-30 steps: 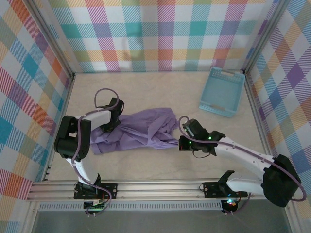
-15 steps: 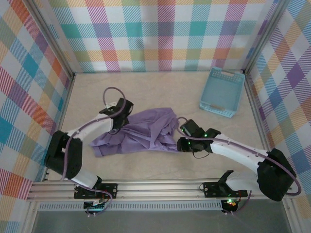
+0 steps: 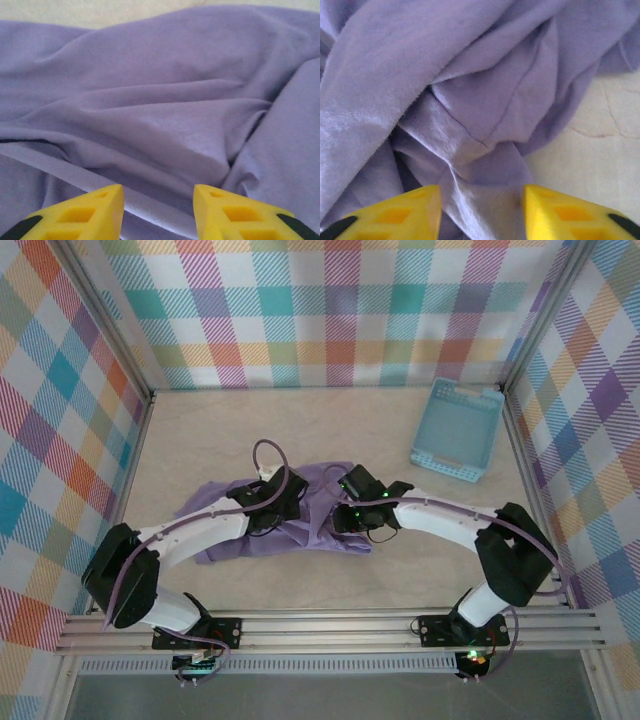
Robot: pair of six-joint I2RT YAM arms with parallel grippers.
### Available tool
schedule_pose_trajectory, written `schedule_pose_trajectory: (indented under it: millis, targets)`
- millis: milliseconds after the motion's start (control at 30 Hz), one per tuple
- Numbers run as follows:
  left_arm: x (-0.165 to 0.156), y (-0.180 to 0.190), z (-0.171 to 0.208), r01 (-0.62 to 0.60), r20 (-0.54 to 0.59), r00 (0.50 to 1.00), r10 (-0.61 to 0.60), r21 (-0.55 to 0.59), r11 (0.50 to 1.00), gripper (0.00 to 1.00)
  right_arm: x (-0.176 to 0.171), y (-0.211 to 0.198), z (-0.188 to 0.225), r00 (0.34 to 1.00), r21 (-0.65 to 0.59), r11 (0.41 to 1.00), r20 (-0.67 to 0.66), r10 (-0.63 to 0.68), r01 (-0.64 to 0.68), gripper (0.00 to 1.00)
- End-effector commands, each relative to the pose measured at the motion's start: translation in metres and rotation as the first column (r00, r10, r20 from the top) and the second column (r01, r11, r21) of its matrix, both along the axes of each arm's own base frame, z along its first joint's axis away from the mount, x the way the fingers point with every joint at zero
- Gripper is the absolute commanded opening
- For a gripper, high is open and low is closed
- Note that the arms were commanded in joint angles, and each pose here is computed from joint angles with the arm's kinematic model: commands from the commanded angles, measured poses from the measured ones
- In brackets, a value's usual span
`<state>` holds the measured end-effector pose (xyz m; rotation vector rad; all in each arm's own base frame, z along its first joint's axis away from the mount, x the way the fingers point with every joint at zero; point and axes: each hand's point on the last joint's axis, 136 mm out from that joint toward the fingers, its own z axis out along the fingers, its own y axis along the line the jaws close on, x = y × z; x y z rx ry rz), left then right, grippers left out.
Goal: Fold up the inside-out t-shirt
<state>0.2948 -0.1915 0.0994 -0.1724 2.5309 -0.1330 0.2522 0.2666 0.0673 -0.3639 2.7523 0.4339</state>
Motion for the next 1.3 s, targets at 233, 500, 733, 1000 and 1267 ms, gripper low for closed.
schedule_pose_trajectory:
  millis: [233,500,733,1000,1267]
  targets:
    - [0.015,0.047,-0.052,-0.183,-0.156,0.969,0.190,0.061,0.981,0.42,-0.005,-0.021,0.011,0.998,-0.071,0.997,0.055,0.008,-0.004,0.08]
    - [0.020,0.084,-0.090,-0.319,-0.264,0.909,0.322,0.054,0.946,0.42,-0.026,-0.051,0.009,0.997,-0.086,0.994,0.040,-0.067,0.070,0.08]
    - [0.021,0.108,-0.100,-0.386,-0.293,0.875,0.385,0.057,0.921,0.42,-0.047,-0.088,0.001,0.978,-0.104,0.973,0.027,-0.205,0.207,0.09]
    - [0.027,0.092,-0.064,-0.296,-0.207,0.931,0.300,0.054,0.954,0.43,-0.041,-0.088,0.020,0.982,-0.095,0.980,0.086,-0.166,0.173,0.35]
    - [0.008,0.028,0.005,-0.068,-0.008,0.998,0.068,0.064,0.996,0.46,-0.042,-0.034,0.030,0.998,-0.006,1.000,0.064,0.018,-0.017,0.35]
